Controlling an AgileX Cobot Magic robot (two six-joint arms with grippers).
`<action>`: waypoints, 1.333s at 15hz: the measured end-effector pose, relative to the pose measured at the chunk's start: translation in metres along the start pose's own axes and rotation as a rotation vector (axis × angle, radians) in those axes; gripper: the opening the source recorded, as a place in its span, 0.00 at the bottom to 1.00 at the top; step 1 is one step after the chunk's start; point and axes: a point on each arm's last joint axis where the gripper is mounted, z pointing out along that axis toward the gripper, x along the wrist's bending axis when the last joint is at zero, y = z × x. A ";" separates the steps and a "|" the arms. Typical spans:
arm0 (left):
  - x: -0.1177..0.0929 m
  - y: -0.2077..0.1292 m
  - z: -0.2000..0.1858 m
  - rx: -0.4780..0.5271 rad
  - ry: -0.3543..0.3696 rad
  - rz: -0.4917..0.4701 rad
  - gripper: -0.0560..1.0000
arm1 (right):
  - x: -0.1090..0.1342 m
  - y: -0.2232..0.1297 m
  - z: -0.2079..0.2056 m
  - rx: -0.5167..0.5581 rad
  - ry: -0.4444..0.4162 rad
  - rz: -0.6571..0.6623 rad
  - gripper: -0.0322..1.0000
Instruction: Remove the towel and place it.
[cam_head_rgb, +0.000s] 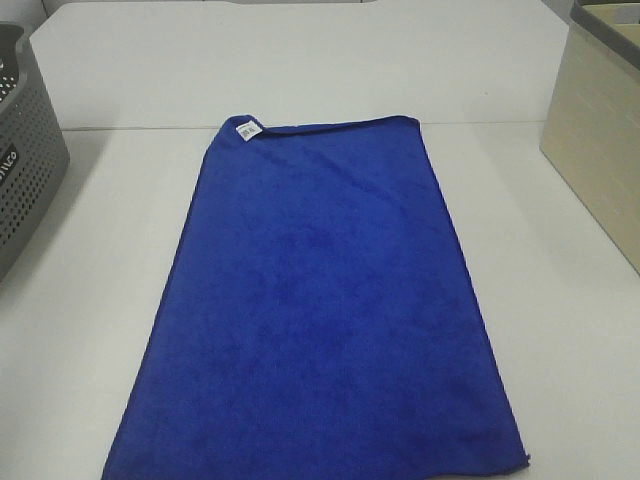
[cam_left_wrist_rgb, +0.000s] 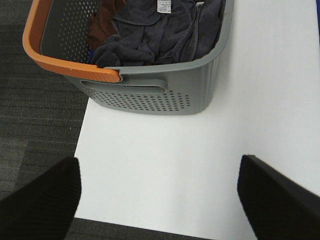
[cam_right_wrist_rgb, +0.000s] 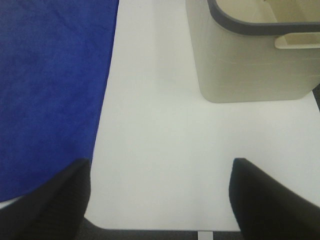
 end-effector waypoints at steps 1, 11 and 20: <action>0.001 -0.015 -0.003 -0.033 -0.002 -0.005 0.82 | 0.001 -0.010 0.003 0.002 0.000 0.000 0.76; -0.004 -0.111 -0.004 -0.221 -0.096 -0.071 0.81 | 0.006 -0.078 0.025 -0.056 -0.001 -0.054 0.76; -0.009 -0.118 -0.003 -0.315 -0.156 -0.057 0.81 | 0.010 -0.080 0.048 -0.078 0.048 -0.061 0.76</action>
